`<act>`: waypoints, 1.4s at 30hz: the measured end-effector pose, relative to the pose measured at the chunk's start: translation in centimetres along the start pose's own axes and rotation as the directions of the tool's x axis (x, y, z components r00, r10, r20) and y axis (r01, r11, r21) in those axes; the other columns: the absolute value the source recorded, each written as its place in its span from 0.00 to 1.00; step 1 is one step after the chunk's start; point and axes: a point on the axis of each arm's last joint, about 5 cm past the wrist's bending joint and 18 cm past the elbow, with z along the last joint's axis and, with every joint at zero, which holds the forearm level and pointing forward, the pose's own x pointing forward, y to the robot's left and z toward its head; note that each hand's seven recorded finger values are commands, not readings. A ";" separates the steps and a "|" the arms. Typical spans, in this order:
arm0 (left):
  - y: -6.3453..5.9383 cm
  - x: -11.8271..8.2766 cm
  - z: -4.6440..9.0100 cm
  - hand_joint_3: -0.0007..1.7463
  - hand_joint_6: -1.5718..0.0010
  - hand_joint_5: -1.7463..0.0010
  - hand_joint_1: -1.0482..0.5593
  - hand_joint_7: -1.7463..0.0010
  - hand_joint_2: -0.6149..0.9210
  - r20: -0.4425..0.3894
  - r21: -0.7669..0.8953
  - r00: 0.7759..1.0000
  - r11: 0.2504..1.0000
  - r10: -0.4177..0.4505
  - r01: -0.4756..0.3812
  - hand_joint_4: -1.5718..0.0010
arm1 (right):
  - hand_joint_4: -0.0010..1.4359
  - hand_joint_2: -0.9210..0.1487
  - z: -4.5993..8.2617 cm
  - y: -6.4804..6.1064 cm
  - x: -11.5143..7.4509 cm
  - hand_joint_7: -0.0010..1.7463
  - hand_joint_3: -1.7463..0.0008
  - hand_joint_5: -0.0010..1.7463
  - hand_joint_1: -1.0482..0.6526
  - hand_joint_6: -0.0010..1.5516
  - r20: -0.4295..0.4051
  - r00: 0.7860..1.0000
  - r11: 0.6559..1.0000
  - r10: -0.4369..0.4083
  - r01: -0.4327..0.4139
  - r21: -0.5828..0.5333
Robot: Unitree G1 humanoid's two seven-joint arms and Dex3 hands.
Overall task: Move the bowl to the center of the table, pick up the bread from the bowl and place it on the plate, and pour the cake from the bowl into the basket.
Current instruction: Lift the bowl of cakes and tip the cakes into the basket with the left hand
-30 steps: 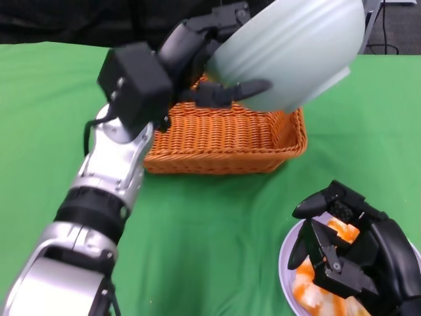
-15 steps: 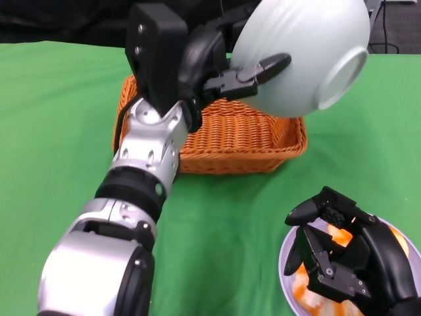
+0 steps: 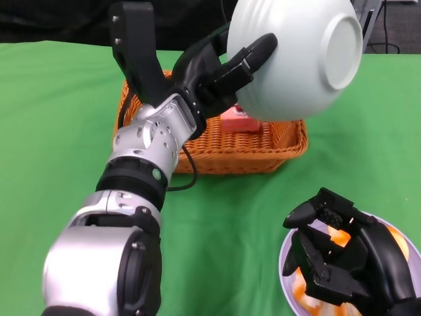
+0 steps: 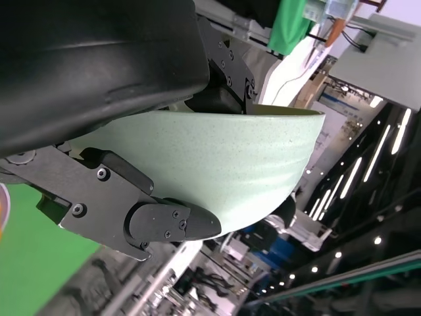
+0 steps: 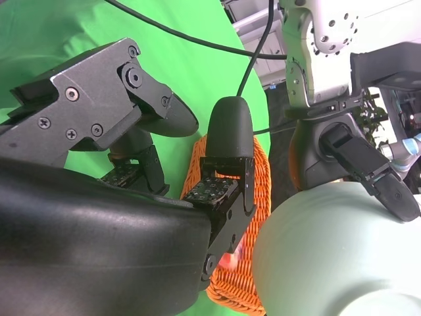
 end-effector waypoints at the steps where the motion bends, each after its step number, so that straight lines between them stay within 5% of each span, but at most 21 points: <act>1: 0.0 0.0 0.0 0.37 0.56 0.00 0.54 0.10 0.99 0.000 -0.018 1.000 1.000 0.001 -0.001 0.54 | 0.49 0.37 0.0 0.0 0.0 0.82 0.32 0.97 0.56 0.43 0.000 1.000 1.000 0.001 -0.001 -0.001; 12: 0.3 0.1 0.0 0.42 0.57 0.00 0.53 0.09 0.93 -0.055 -0.282 0.998 0.958 0.044 -0.057 0.53 | 0.49 0.38 -0.1 0.1 -0.1 0.84 0.31 0.98 0.56 0.42 -0.008 1.000 1.000 -0.001 0.001 -0.011; 18: 0.2 0.1 0.5 0.28 0.60 0.00 0.48 0.07 1.00 -0.078 -0.437 0.994 0.893 0.077 -0.103 0.52 | 0.49 0.37 -0.1 0.1 -0.1 0.84 0.31 0.98 0.57 0.42 -0.008 1.000 1.000 -0.003 0.002 -0.023; 36: 0.5 -0.1 0.4 0.32 0.65 0.00 0.49 0.00 1.00 -0.079 -0.569 0.990 0.810 0.121 -0.144 0.53 | 0.49 0.38 -0.1 0.1 -0.1 0.84 0.30 0.98 0.57 0.42 -0.003 1.000 1.000 -0.006 0.006 -0.029; 42: 0.2 0.1 0.6 0.24 0.60 0.00 0.48 0.06 1.00 -0.094 -0.474 0.989 0.869 0.110 -0.142 0.54 | 0.49 0.38 -0.1 0.1 -0.1 0.83 0.30 0.97 0.56 0.42 -0.004 1.000 0.999 -0.007 0.007 -0.031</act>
